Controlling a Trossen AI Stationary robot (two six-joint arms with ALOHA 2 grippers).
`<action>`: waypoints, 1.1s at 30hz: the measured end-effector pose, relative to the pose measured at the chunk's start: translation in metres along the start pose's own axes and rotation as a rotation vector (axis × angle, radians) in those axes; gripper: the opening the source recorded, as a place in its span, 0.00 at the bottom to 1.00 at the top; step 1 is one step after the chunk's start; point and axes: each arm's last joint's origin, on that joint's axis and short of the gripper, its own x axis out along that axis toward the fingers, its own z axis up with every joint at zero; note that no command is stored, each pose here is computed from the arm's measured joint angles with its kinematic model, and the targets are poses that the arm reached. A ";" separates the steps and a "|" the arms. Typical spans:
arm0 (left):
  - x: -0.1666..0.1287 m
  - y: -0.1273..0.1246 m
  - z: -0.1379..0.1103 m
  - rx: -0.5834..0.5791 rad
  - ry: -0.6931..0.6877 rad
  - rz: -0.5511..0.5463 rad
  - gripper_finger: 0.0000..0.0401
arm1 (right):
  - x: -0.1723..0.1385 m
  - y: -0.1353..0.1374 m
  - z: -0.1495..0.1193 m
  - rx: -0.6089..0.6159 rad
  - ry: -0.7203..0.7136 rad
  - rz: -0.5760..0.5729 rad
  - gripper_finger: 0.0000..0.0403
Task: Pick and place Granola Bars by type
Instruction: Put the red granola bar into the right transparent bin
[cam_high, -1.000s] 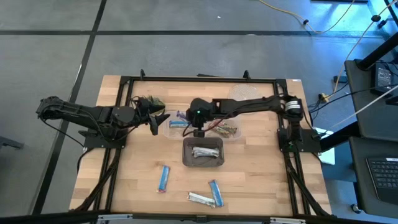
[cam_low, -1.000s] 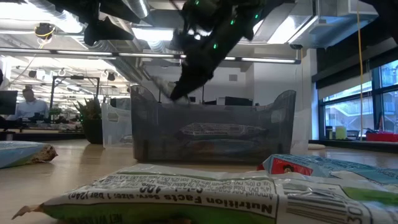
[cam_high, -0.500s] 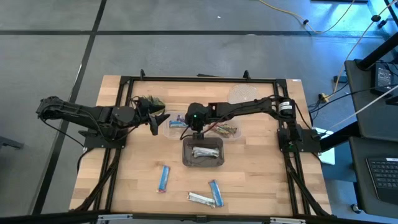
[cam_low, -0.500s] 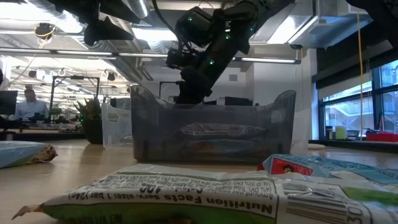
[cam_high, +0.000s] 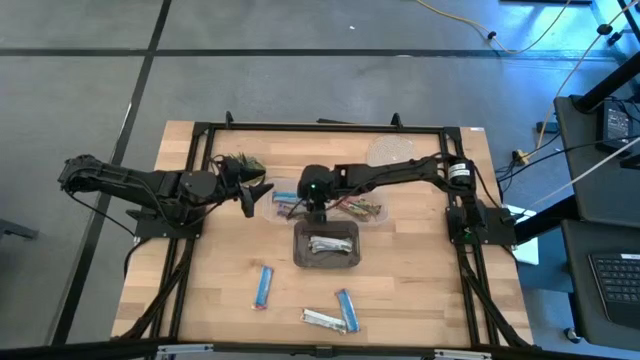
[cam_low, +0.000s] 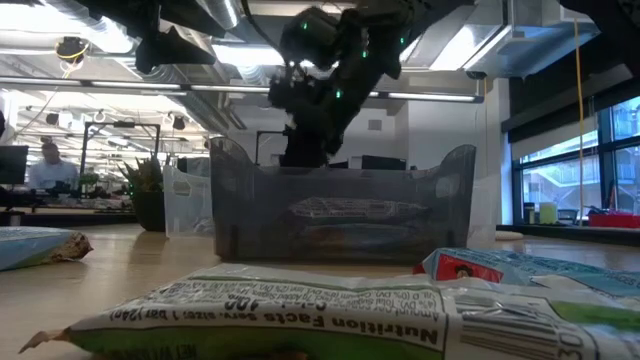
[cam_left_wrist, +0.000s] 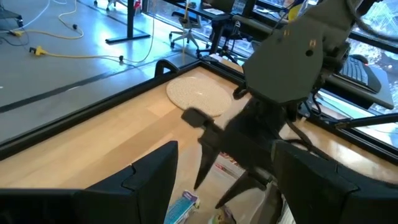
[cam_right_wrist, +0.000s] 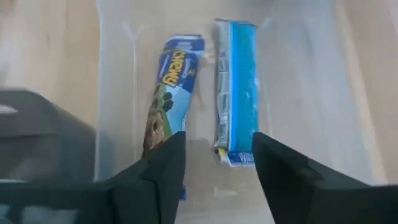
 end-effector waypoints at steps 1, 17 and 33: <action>0.000 0.000 0.000 0.000 0.003 -0.006 0.63 | -0.005 -0.001 0.003 0.030 0.007 -0.004 0.47; -0.001 -0.007 0.002 0.202 0.047 -0.213 0.63 | -0.170 0.028 -0.022 0.300 -0.082 -0.091 0.49; 0.028 -0.054 0.001 0.282 0.561 -0.085 0.63 | -0.224 0.048 -0.124 0.466 -0.281 -0.261 0.49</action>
